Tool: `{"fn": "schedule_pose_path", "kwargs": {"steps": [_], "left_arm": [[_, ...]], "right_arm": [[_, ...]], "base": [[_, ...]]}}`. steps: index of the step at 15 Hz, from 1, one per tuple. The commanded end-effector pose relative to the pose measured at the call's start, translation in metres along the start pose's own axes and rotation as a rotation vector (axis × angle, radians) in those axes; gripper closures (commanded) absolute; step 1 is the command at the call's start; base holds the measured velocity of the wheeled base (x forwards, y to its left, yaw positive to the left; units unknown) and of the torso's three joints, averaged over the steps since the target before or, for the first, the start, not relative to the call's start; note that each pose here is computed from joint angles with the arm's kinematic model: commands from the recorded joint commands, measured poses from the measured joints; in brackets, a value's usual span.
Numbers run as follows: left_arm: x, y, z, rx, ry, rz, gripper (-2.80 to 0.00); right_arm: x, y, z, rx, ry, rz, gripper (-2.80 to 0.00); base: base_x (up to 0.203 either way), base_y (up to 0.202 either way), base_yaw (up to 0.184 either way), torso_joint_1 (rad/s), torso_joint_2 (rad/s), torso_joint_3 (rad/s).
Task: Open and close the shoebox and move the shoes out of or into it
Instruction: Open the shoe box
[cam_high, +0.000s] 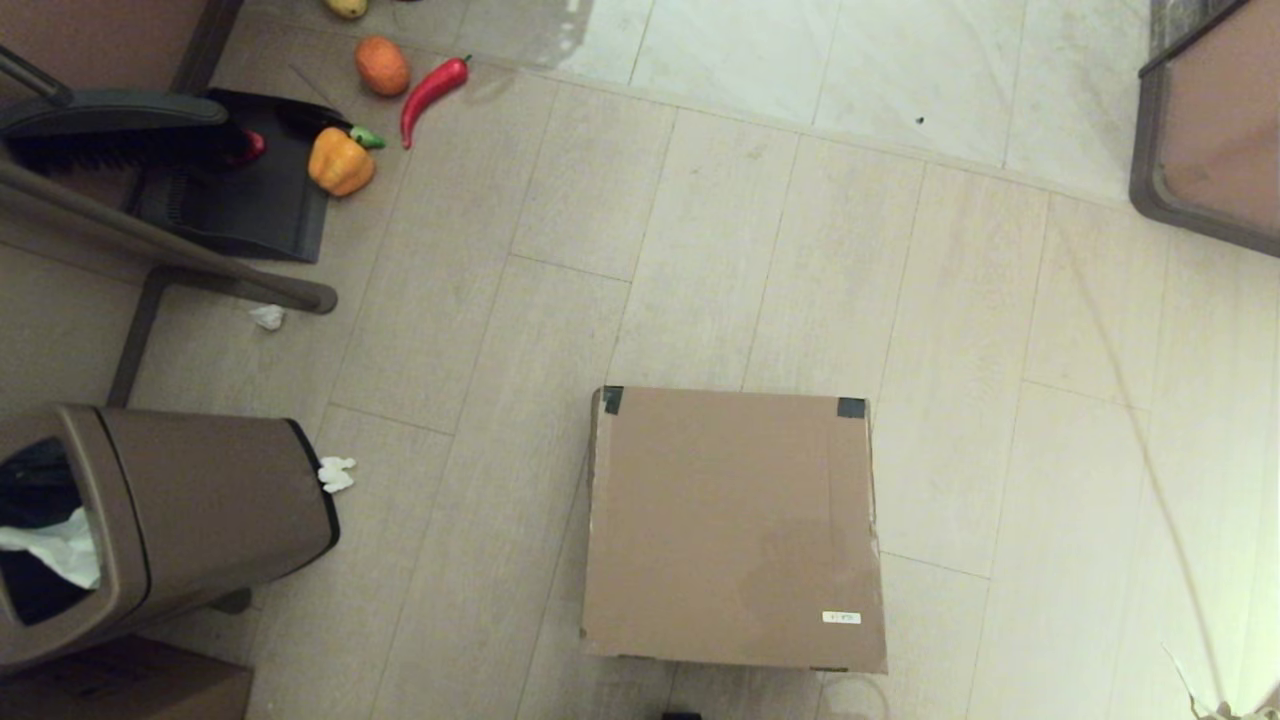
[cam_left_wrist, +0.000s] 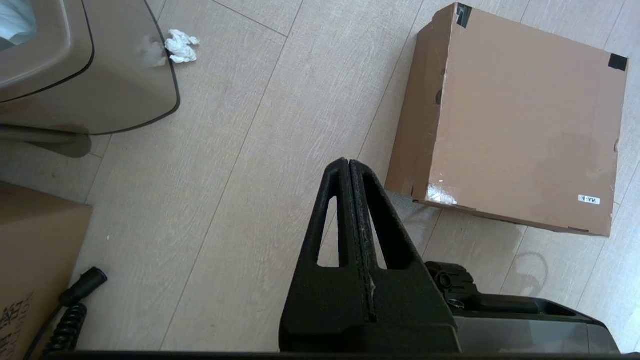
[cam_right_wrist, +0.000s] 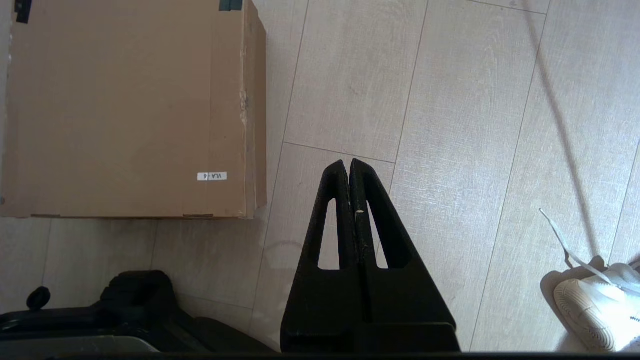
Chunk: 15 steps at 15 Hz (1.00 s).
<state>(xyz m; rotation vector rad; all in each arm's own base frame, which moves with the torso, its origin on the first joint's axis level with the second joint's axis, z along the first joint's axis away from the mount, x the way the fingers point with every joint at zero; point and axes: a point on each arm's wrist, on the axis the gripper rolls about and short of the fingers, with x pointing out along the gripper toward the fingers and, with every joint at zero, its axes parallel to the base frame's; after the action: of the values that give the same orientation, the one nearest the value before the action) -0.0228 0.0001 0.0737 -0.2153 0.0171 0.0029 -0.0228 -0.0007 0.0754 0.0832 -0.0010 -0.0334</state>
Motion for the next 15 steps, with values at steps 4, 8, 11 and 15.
{"fn": "schedule_pose_path", "kwargs": {"steps": [4, 8, 11, 15], "left_arm": [[-0.003, -0.002, 0.011, 0.016, -0.028, -0.007, 0.00], [0.017, -0.017, 0.078, 0.008, 0.066, 0.009, 0.00], [0.082, -0.027, 0.113, -0.082, 0.255, -0.012, 0.00], [0.181, -0.033, 0.098, -0.201, 0.504, -0.158, 0.00]], "right_arm": [[-0.001, 0.000, 0.004, -0.084, -0.011, 0.002, 0.00], [0.003, 0.006, 0.066, -0.072, 0.037, -0.004, 0.00], [0.048, 0.009, 0.092, 0.064, 0.270, -0.031, 0.00], [0.133, 0.012, 0.079, 0.298, 0.569, -0.075, 0.00]], "base": [[0.000, 0.000, 0.000, 0.000, 0.00, 0.000], [0.000, 0.000, 0.000, 0.000, 0.00, 0.000], [0.000, 0.000, 0.000, 0.000, 0.00, 0.000], [0.000, 0.000, 0.000, 0.000, 0.00, 0.000]]}}
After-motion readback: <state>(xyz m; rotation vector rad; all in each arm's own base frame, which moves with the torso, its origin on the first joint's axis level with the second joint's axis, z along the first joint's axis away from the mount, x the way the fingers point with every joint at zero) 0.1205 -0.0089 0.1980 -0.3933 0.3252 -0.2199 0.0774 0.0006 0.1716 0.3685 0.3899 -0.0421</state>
